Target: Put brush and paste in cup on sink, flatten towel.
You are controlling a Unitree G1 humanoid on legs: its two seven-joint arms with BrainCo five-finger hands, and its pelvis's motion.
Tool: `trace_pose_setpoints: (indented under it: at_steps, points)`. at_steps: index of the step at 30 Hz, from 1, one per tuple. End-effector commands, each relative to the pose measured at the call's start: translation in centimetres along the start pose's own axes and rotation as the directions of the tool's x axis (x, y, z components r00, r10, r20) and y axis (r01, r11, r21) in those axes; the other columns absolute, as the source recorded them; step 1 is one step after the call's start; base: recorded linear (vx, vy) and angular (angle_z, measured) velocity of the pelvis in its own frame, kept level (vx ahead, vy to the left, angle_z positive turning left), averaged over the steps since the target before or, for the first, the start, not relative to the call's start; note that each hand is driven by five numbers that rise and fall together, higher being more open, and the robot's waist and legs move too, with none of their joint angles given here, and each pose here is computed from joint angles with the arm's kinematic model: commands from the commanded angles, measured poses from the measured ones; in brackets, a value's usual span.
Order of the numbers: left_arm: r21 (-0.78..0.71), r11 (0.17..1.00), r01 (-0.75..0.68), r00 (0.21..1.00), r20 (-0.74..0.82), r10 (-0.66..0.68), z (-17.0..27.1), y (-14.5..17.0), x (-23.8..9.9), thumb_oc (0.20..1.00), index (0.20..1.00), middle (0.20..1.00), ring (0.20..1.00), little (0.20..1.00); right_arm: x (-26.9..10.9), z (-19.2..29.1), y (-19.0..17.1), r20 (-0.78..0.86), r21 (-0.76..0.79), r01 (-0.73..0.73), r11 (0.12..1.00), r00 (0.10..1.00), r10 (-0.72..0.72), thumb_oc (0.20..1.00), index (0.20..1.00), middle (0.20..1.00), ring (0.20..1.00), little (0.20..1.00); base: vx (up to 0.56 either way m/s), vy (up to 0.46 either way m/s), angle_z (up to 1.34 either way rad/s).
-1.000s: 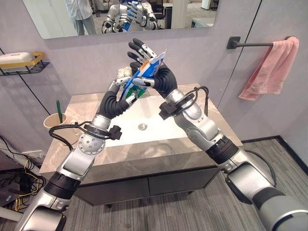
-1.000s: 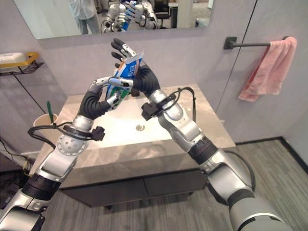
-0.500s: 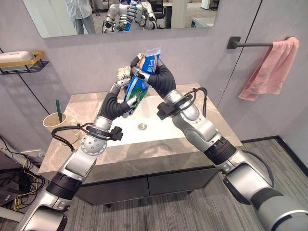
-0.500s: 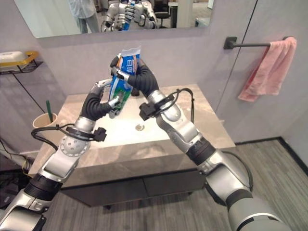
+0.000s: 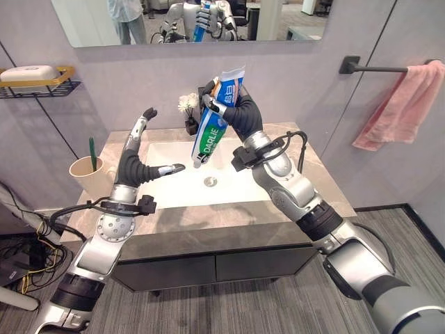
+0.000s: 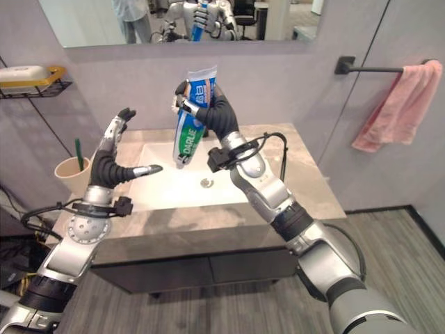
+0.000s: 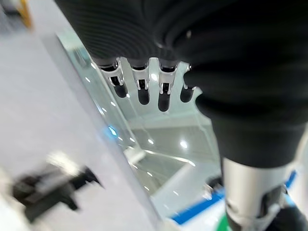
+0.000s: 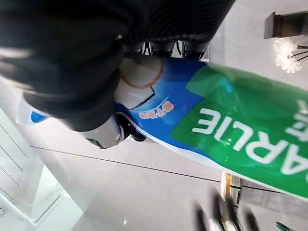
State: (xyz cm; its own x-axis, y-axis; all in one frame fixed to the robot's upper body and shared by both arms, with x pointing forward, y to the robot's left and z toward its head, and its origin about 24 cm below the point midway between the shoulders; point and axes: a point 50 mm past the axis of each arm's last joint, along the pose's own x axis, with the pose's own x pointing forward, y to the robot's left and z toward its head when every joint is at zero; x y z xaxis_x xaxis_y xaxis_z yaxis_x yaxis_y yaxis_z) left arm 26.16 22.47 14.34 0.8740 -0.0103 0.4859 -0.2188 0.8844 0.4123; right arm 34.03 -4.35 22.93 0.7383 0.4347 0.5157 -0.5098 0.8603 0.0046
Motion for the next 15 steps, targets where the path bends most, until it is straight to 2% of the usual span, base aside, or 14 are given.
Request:
trace_pose_setpoints:
  at_steps: [1, 5, 6, 8, 9, 10, 11, 13, 15]
  points:
    - [0.03, 0.999, -0.034, 0.996, 0.084, 0.031, 1.6, 2.5, -0.5, 1.0, 1.0, 1.0, 1.0, 1.0, 1.9, 5.1, -1.1, 0.234, -0.031, 0.057, 0.998, 0.971, -0.048, 0.2, 0.2, 0.2, 0.2, 0.2, -0.01, 0.027, 0.25]
    - [-0.012, 1.0, -0.003, 0.999, -0.041, 0.003, -0.3, 3.1, -2.7, 1.0, 1.0, 1.0, 1.0, 1.0, 2.2, 6.2, -1.3, 0.274, -0.055, 0.072, 0.996, 0.96, -0.055, 0.2, 0.2, 0.2, 0.2, 0.2, -0.02, 0.019, 0.17]
    - [-0.023, 0.999, 0.028, 0.988, -0.153, -0.031, -2.1, 3.2, -4.4, 1.0, 1.0, 1.0, 1.0, 1.0, 2.4, 7.0, -1.6, 0.301, -0.089, 0.082, 0.993, 0.952, -0.052, 0.2, 0.2, 0.2, 0.2, 0.2, -0.03, 0.018, 0.25]
    - [0.014, 0.993, 0.121, 0.956, -0.272, -0.112, -3.8, 3.5, -6.4, 1.0, 1.0, 1.0, 1.0, 1.0, 2.9, 8.4, -1.4, 0.341, -0.139, 0.078, 0.987, 0.94, -0.026, 0.2, 0.2, 0.2, 0.2, 0.2, -0.02, 0.022, 0.23]
    - [0.015, 0.992, 0.121, 0.956, -0.271, -0.113, -3.8, 3.5, -6.4, 1.0, 1.0, 1.0, 1.0, 1.0, 2.9, 8.4, -1.4, 0.341, -0.138, 0.078, 0.987, 0.94, -0.027, 0.2, 0.2, 0.2, 0.2, 0.2, -0.01, 0.024, 0.27]
    - [0.059, 0.981, 0.187, 0.926, -0.345, -0.156, -4.7, 4.2, -7.9, 1.0, 1.0, 1.0, 1.0, 1.0, 3.3, 9.0, -1.4, 0.361, -0.159, 0.089, 0.983, 0.932, -0.025, 0.2, 0.2, 0.2, 0.2, 0.2, 0.01, 0.019, 0.35]
    - [0.042, 0.978, 0.204, 0.881, -0.444, -0.165, -6.2, 4.4, -9.7, 1.0, 1.0, 1.0, 1.0, 1.0, 3.6, 9.4, -1.1, 0.372, -0.179, 0.088, 0.98, 0.928, -0.016, 0.2, 0.2, 0.2, 0.2, 0.2, 0.0, 0.027, 0.33]
    - [0.03, 0.977, 0.212, 0.861, -0.479, -0.172, -6.7, 4.5, -10.4, 1.0, 1.0, 1.0, 1.0, 1.0, 3.7, 9.6, -1.4, 0.376, -0.191, 0.1, 0.976, 0.926, -0.022, 0.2, 0.2, 0.2, 0.2, 0.2, -0.01, 0.018, 0.19]
    - [0.047, 0.97, 0.237, 0.787, -0.595, -0.164, -8.6, 5.0, -12.8, 1.0, 1.0, 1.0, 1.0, 1.0, 4.3, 10.5, -1.8, 0.4, -0.217, 0.143, 0.966, 0.915, -0.046, 0.2, 0.2, 0.2, 0.2, 0.2, -0.01, 0.021, 0.11]
